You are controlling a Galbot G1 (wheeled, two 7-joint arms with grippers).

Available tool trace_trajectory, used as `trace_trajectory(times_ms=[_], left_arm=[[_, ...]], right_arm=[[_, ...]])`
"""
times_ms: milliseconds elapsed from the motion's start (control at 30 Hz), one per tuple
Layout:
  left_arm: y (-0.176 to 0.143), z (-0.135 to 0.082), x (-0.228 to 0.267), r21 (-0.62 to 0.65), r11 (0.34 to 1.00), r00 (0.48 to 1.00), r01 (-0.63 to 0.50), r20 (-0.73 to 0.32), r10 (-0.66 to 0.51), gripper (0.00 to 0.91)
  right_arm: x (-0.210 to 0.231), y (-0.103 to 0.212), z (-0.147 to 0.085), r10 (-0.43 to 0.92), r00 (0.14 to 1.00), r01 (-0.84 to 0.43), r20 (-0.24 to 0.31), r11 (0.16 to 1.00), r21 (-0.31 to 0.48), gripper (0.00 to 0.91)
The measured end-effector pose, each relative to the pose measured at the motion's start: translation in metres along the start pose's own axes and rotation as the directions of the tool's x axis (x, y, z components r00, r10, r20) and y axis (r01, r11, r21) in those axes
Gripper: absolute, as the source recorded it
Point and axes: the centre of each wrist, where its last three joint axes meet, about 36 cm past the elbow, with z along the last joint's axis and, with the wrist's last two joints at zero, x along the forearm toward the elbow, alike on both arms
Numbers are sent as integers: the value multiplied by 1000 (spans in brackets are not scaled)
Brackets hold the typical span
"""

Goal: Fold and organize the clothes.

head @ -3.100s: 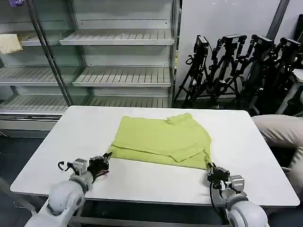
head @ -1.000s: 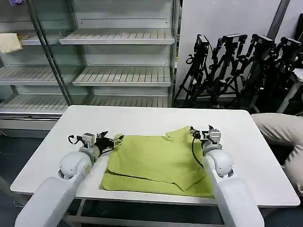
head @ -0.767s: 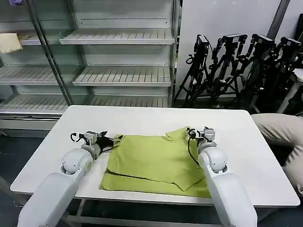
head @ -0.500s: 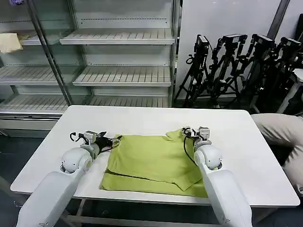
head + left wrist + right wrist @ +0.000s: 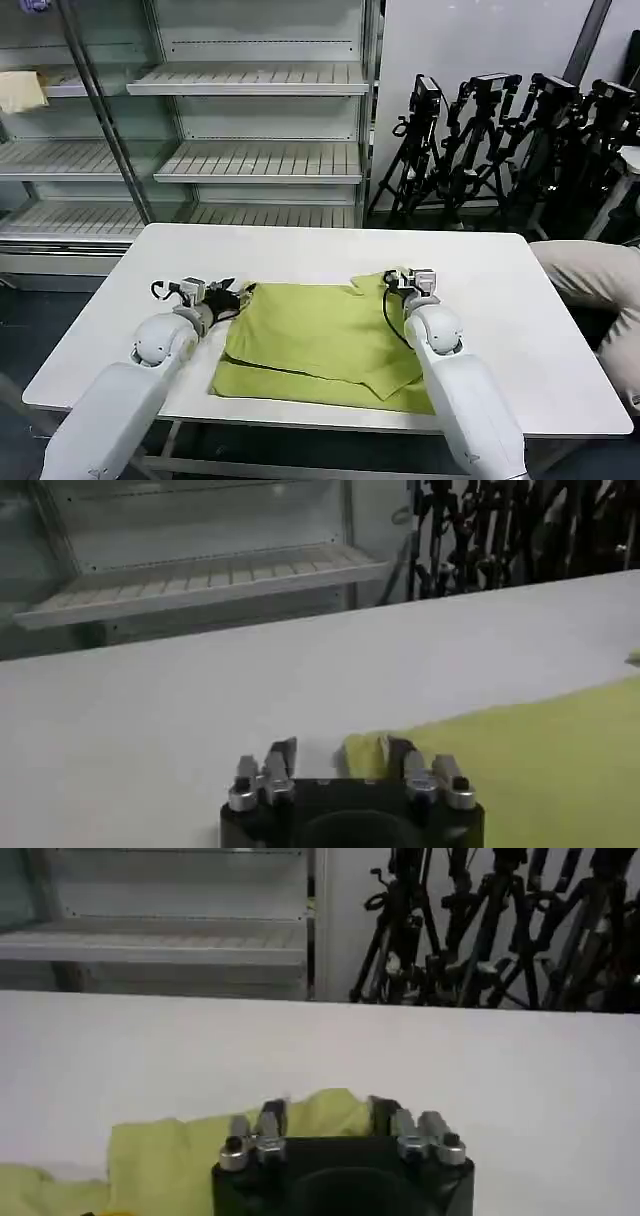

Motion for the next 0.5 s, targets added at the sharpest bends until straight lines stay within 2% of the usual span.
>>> trace_trajectory(times_ms=[200,500], left_arm=[[-1,2,0,4,1000,1000,-6,-1,6,20],[1,2,4,29,1000,999,-3,49,2,10]], right_arm=[[0,-1,0,-14,1000,14,13,1000,7,0],[15,-3,-4,-37,997,34,74,999,38,0]])
